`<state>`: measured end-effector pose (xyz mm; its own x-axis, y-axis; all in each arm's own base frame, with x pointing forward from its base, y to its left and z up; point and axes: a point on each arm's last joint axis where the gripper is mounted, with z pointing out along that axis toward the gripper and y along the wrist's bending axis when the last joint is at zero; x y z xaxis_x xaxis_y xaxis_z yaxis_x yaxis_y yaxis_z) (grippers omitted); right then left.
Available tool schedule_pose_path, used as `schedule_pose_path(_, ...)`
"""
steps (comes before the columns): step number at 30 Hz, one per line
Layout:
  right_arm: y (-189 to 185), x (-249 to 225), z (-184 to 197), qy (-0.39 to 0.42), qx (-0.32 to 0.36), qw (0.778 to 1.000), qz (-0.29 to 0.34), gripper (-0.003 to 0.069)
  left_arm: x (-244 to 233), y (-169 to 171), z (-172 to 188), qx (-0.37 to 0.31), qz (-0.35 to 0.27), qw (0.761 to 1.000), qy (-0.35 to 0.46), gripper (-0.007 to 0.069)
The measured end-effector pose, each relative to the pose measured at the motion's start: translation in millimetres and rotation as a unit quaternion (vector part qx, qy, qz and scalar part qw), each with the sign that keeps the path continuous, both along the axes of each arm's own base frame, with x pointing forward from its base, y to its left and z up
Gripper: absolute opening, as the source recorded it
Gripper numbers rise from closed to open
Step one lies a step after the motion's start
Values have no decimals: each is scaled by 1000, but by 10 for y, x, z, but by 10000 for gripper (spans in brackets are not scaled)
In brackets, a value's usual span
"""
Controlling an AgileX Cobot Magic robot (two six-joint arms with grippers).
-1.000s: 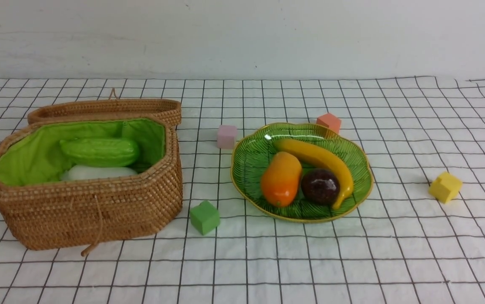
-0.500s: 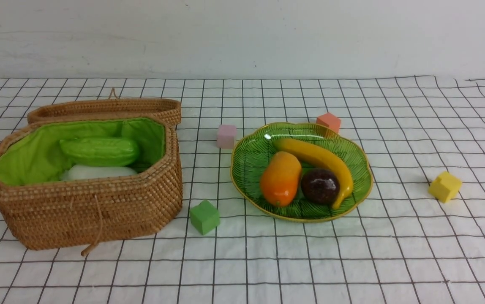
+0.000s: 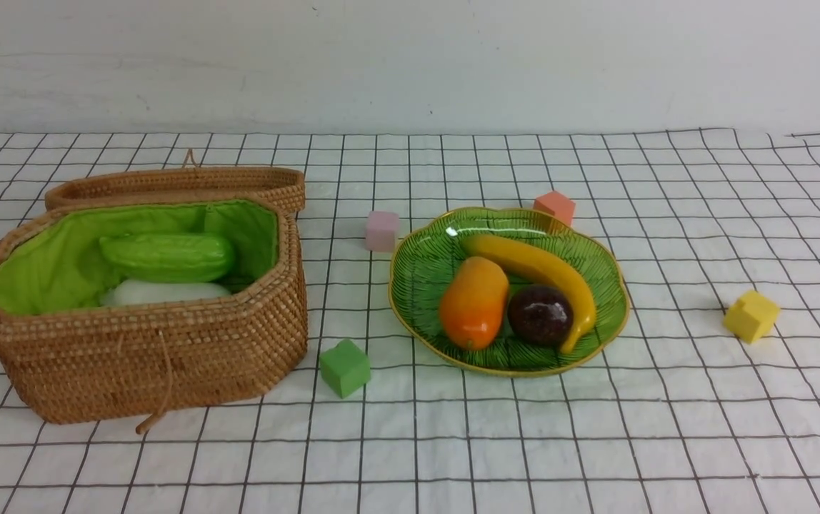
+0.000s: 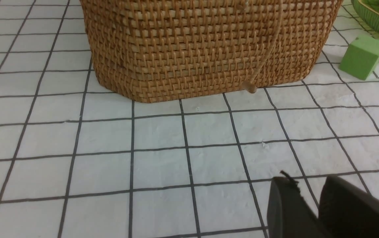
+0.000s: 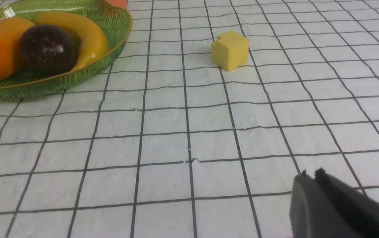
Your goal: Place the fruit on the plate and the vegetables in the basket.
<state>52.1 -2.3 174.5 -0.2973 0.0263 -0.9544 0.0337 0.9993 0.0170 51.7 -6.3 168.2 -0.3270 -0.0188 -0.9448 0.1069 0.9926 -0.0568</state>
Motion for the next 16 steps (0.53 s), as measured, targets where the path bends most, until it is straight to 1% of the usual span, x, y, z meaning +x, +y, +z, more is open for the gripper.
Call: schedule_pose_path(16, 0, 0, 0, 0, 0, 1000, 0, 64, 2, 0, 6, -1, 0, 1000, -4, 169)
